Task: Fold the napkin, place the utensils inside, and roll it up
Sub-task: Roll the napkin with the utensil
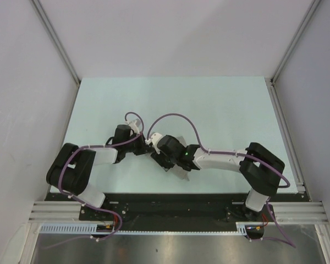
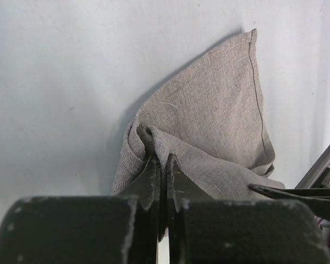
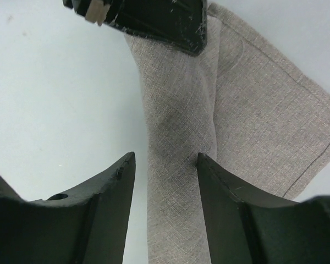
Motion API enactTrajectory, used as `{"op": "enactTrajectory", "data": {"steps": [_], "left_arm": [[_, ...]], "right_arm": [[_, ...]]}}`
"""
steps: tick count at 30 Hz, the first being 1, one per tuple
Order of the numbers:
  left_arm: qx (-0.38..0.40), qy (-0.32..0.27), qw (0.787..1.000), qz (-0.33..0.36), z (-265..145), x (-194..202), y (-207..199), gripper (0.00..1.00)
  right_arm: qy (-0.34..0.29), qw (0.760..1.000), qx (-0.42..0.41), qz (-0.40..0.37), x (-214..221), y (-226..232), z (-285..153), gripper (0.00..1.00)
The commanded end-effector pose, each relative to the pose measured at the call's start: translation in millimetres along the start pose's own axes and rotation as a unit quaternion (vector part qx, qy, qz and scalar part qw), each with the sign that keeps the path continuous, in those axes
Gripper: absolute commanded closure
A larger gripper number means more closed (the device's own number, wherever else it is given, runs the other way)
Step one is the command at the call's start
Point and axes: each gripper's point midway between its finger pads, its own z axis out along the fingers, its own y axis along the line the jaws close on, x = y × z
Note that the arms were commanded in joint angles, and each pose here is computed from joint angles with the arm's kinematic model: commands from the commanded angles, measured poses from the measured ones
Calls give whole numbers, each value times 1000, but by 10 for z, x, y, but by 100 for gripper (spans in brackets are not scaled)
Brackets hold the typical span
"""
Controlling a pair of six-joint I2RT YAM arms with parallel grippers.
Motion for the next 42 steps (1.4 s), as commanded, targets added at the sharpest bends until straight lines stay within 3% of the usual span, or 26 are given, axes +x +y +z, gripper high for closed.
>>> {"op": "enactTrajectory", "data": {"steps": [1,11,18,21,24,30,31,33,35,37,42], "left_arm": [[-6,-4,1000,4,40,-80,7,100],[4,-5,1000,-1,57,-103,-36,100],[22,-19,1000,-1,48,-203,-142,98],[28,-27,999,-2,31,-251,-192,92],[34,-37,999,-2,14,-319,-245,79],[20,-86,996,10,-140,-572,-330,48],[10,-91,996,11,-171,-587,-312,39],[2,-112,994,16,-271,-648,-331,30],[-27,-128,991,13,-343,-641,-213,27],[-39,-153,987,11,-454,-683,-181,25],[-39,-166,985,18,-557,-538,-85,25]], "right_arm": [[-20,999,32,-32,-138,-43,54,47],[22,999,12,-35,127,31,296,48],[61,998,29,0,415,-163,409,49],[76,997,26,4,525,-163,441,49],[96,995,30,7,657,-176,479,49],[129,991,29,31,849,-204,543,49],[137,989,29,36,887,-210,538,50],[149,987,3,56,926,-169,556,65],[158,983,-29,93,960,-158,547,79],[155,975,-96,130,916,-3,517,87],[139,949,-204,196,776,120,408,90]]}}
